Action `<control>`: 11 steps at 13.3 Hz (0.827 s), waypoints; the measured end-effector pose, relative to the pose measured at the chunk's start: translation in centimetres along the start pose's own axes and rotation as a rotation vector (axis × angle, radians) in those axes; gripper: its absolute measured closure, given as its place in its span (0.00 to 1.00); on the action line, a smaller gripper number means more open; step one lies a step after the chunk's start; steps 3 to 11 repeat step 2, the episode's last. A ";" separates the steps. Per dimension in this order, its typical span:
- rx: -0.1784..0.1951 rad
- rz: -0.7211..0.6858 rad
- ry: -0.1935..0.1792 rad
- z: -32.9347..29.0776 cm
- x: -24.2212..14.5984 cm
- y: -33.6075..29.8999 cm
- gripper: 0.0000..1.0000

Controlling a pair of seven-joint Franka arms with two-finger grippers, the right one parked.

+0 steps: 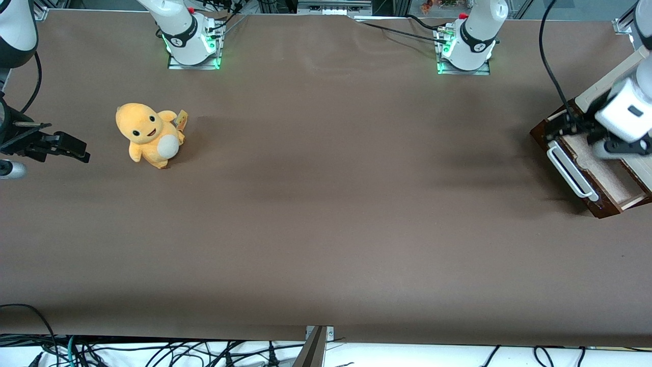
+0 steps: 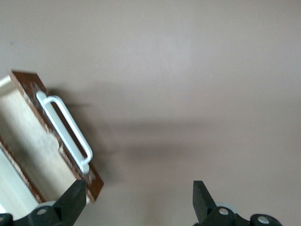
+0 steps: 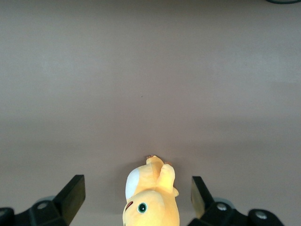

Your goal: Open lower drawer with left arm only

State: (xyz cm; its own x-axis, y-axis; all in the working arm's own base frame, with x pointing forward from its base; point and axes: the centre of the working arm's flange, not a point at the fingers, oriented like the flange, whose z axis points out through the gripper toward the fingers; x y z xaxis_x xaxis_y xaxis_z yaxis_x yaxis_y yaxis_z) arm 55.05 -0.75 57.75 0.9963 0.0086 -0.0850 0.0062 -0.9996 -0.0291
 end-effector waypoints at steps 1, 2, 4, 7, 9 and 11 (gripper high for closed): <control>0.001 0.005 -0.006 -0.3 -0.5 0.3 0.00; 0.001 0.009 -0.009 -0.3 -0.7 0.5 0.00; 0.001 0.009 -0.009 -0.3 -0.7 0.5 0.00; 0.001 0.009 -0.009 -0.3 -0.7 0.5 0.00; 0.001 0.009 -0.009 -0.3 -0.7 0.5 0.00; 0.001 0.009 -0.009 -0.3 -0.7 0.5 0.00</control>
